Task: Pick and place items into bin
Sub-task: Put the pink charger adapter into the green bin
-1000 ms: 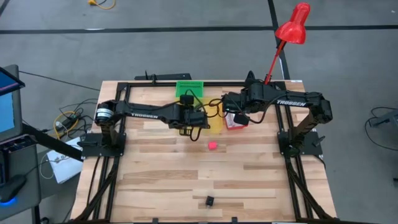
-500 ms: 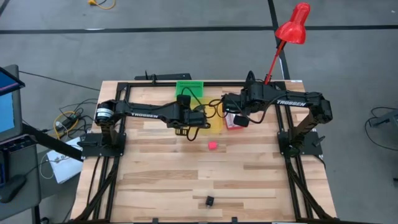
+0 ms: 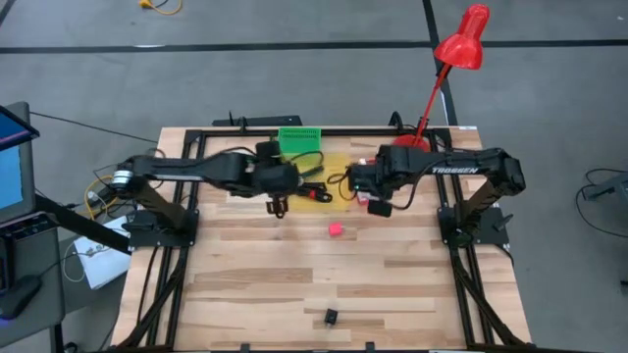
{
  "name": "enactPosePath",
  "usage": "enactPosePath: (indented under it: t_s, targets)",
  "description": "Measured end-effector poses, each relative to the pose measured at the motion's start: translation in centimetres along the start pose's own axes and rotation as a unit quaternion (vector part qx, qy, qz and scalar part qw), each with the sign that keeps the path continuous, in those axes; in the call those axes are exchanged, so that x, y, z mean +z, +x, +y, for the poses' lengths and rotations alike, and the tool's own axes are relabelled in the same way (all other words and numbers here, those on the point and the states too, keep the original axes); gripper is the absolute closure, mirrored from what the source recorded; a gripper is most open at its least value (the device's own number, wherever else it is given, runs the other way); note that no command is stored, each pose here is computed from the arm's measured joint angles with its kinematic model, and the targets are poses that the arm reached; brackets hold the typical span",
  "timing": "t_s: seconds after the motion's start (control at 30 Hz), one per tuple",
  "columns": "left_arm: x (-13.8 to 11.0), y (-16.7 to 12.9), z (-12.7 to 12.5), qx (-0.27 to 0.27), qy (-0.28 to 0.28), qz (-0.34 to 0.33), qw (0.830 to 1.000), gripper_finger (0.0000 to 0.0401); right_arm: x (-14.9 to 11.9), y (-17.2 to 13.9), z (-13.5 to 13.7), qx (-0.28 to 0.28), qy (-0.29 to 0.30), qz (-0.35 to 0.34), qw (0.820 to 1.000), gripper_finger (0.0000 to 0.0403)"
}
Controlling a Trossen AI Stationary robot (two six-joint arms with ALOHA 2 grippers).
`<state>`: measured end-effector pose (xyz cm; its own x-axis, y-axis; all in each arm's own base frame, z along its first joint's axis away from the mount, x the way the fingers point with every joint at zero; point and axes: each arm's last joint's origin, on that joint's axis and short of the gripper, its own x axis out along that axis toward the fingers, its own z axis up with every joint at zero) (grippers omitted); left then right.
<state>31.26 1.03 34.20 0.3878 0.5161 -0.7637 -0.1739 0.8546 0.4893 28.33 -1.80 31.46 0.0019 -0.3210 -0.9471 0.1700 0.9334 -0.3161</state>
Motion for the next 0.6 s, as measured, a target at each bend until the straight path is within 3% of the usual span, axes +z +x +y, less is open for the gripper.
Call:
enactPosePath:
  t_s: [0.2, 0.33, 0.6]
  targets:
    - [-1.7, -6.3, 1.3, -0.022, -0.074, -0.099, 0.992, 0.0246, 0.7, 2.0, 3.2, 0.058, -0.078, -0.049, 0.994, 0.0301]
    - [-3.3, -9.7, 1.7, -0.028, -0.116, -0.149, 0.982, 0.0246, 1.4, 1.7, 4.7, 0.071, -0.11, -0.105, 0.986, 0.0301]
    - [-7.4, -14.4, 2.4, -0.035, -0.153, -0.191, 0.969, 0.0246, 2.9, 0.4, 6.8, 0.079, -0.148, -0.217, 0.962, 0.0301]
